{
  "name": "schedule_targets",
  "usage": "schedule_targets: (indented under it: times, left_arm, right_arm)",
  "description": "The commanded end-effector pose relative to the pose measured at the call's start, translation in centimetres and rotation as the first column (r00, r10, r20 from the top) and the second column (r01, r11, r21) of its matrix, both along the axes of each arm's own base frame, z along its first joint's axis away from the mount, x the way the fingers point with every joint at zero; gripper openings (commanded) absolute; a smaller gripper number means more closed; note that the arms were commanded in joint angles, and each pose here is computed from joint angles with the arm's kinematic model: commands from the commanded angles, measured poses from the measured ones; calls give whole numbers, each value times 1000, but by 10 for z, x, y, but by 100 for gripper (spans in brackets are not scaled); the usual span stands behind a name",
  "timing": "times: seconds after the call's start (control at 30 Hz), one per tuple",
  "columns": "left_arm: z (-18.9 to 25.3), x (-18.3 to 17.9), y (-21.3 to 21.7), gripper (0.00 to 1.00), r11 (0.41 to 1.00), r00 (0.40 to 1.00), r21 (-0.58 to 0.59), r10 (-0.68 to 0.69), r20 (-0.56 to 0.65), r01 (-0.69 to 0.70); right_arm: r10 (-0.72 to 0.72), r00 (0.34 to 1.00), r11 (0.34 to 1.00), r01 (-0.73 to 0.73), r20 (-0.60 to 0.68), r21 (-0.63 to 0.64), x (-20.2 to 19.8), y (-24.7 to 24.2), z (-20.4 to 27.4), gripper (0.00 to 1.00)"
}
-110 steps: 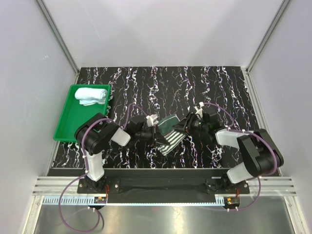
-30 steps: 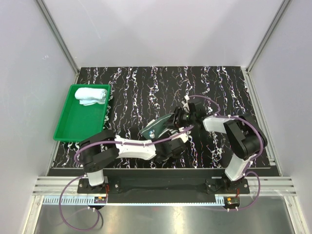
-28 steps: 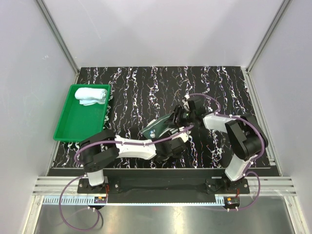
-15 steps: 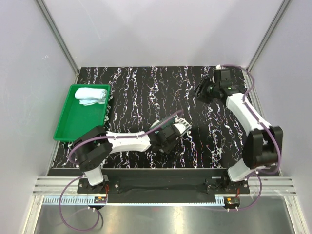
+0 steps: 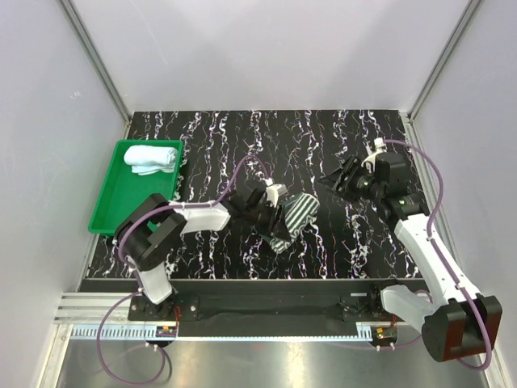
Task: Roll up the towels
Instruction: Roll the towel
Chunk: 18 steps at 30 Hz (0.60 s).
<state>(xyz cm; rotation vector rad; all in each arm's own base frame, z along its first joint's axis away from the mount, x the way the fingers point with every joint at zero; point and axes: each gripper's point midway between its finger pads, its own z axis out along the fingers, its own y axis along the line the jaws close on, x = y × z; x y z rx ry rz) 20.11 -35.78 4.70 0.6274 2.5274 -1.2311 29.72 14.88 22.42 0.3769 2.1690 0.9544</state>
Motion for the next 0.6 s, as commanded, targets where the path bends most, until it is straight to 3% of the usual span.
schedule_targets:
  times: [0.0,0.2,0.57]
  left_arm:
    - [-16,-40,4,38,996,963,-11,-92,-253,92]
    - [-28,-35,2,38,996,924,-82,-53,-379,23]
    - [-36,-28,4,40,998,916,-69,-26,-399,-2]
  right_arm:
    - [131,990,973,-140,58,184,-14,31,17,56]
    - [152,988,954,-147,0,261,-22,49,-24,56]
    - [105,990,961,-77,-93,265,-14,70,-103,51]
